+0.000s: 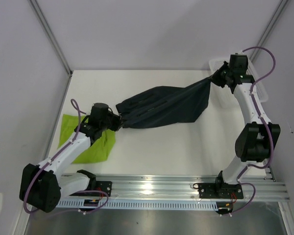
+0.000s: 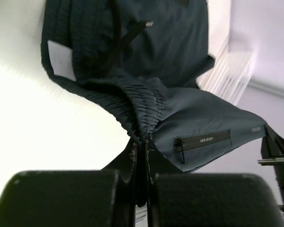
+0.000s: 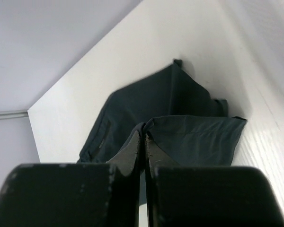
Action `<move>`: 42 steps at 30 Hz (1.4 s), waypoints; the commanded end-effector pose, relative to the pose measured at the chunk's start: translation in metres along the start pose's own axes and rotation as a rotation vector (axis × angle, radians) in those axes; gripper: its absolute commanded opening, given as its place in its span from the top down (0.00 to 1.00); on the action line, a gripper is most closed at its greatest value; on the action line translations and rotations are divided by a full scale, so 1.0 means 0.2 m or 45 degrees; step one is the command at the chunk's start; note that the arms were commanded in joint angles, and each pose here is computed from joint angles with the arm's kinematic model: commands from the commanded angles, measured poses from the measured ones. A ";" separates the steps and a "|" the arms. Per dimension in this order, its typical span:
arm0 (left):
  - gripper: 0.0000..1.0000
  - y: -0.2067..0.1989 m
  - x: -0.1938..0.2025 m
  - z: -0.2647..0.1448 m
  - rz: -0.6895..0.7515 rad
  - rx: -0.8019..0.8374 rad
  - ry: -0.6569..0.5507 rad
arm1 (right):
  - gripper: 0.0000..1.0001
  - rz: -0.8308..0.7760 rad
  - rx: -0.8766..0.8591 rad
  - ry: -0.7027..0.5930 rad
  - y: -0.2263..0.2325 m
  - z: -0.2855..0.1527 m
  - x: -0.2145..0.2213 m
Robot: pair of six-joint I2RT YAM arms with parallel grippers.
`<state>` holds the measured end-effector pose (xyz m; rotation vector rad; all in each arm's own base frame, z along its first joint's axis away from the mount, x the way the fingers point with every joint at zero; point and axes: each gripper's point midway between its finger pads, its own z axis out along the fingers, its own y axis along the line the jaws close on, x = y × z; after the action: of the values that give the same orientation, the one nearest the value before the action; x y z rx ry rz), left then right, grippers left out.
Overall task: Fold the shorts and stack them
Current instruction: Fold the shorts
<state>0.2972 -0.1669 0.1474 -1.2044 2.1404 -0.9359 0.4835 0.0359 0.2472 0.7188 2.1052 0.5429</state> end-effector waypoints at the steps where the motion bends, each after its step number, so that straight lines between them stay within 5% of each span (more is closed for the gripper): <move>1: 1.00 -0.05 -0.10 0.01 -0.029 -0.015 -0.033 | 1.00 0.015 -0.066 -0.158 0.13 0.11 -0.20; 10: 1.00 -0.08 -0.29 0.22 -0.159 -0.097 -0.014 | 1.00 0.079 -0.126 -0.130 0.21 0.49 -0.22; 32: 1.00 0.02 -0.62 0.62 -0.267 -0.283 0.009 | 1.00 0.171 -0.440 -0.187 0.49 0.91 -0.19; 34: 0.91 0.04 -0.67 0.64 -0.271 -0.297 -0.015 | 1.00 0.169 -0.442 -0.184 0.47 0.97 -0.17; 36: 0.55 0.05 -0.69 0.66 -0.270 -0.291 -0.021 | 0.97 0.152 -0.450 -0.180 0.50 1.01 -0.15; 38: 0.01 0.05 -0.72 0.68 -0.271 -0.282 -0.028 | 0.58 0.126 -0.455 -0.170 0.52 1.07 -0.13; 40: 0.01 0.05 -0.72 0.68 -0.237 -0.299 -0.018 | 0.28 0.121 -0.475 -0.170 0.53 1.09 -0.13; 42: 0.01 -0.02 -0.75 0.68 -0.199 -0.276 -0.025 | 0.18 0.119 -0.492 -0.177 0.54 1.10 -0.13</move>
<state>0.4489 -0.0832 0.0587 -1.5886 2.2058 -0.7632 0.6960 0.1241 0.1563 0.6836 1.8923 0.8704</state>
